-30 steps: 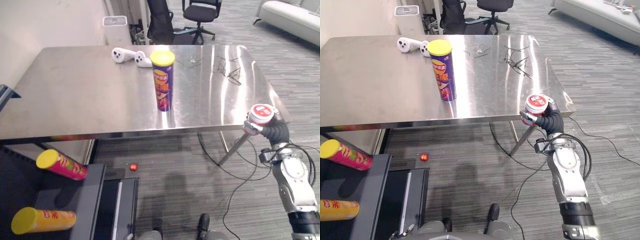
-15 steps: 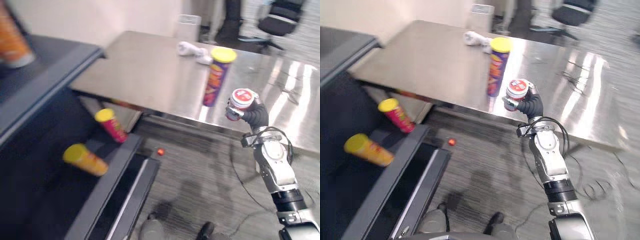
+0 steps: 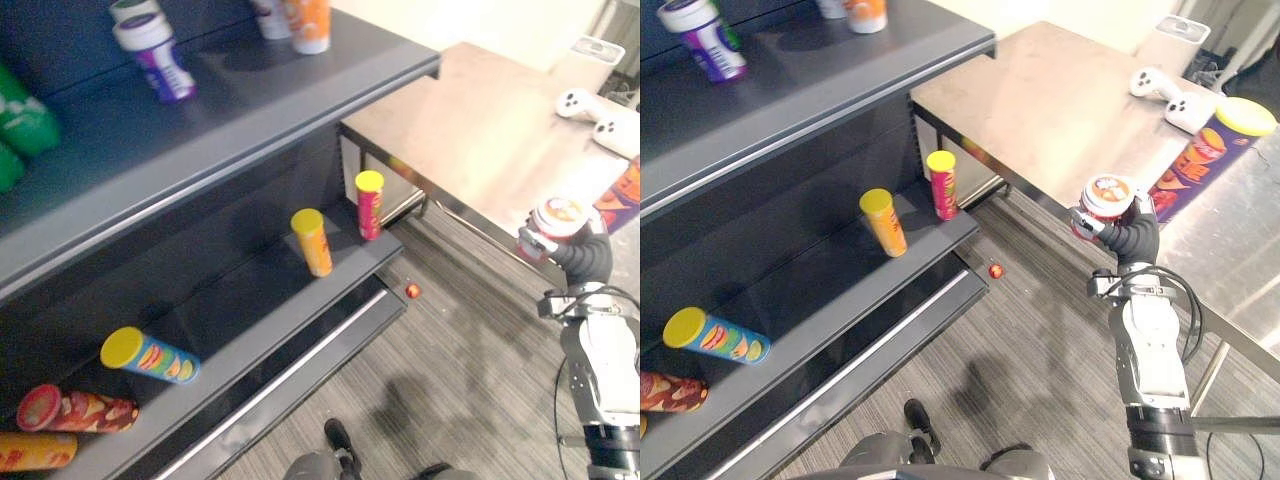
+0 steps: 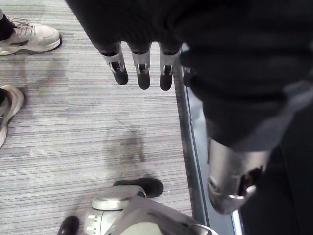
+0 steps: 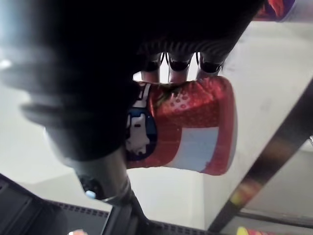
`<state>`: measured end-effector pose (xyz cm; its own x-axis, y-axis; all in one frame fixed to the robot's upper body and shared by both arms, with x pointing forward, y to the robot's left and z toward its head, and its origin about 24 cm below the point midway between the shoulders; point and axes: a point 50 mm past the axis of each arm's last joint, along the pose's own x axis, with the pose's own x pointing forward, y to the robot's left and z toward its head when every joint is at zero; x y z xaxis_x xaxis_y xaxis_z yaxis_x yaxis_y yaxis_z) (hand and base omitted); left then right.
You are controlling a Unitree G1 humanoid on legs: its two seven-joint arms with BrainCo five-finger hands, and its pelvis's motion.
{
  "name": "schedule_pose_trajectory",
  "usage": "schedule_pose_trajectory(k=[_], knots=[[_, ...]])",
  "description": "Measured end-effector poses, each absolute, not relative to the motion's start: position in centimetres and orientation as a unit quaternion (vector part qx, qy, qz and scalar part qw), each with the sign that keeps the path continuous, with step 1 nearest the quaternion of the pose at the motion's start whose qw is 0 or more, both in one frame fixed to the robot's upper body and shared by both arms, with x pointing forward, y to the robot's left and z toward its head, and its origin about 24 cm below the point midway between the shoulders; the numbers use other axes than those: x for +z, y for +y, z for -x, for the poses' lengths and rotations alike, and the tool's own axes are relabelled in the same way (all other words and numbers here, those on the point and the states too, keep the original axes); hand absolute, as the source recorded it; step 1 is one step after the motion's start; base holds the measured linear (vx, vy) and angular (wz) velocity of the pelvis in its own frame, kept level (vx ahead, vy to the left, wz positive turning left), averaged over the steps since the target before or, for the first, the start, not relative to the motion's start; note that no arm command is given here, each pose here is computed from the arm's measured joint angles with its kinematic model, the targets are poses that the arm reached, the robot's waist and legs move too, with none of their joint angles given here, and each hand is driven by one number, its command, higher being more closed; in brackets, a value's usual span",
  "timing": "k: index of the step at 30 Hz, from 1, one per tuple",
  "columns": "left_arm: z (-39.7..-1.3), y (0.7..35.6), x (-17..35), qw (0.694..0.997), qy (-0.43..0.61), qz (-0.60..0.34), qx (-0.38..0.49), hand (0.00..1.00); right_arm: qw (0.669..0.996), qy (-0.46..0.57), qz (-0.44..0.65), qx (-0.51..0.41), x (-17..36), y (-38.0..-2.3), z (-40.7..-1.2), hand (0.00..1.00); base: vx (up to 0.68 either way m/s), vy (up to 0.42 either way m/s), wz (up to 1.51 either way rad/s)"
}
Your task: Put the gum and the chips on the shelf.
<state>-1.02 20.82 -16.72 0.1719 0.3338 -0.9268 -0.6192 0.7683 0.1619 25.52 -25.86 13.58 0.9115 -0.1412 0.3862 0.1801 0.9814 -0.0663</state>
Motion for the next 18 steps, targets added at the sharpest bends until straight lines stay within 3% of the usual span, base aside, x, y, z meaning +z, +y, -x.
schedule_pose_trajectory(k=[7,11,18], knots=[[-0.1,21.3,-16.6,0.775,0.545,0.107,0.300,0.00,0.978,-0.173,0.039,-0.113,12.3,-26.3,-24.8,1.00,-0.10,0.063,0.48],[-0.1,22.8,-16.3,0.777,0.538,0.095,0.312,0.00,0.975,-0.186,0.027,-0.122,12.4,-26.1,-24.6,1.00,-0.06,0.039,0.17],[-0.2,22.1,-16.4,0.776,0.535,0.117,0.311,0.00,0.967,-0.235,0.032,-0.094,14.5,-25.3,-25.7,1.00,-0.03,0.062,0.04]])
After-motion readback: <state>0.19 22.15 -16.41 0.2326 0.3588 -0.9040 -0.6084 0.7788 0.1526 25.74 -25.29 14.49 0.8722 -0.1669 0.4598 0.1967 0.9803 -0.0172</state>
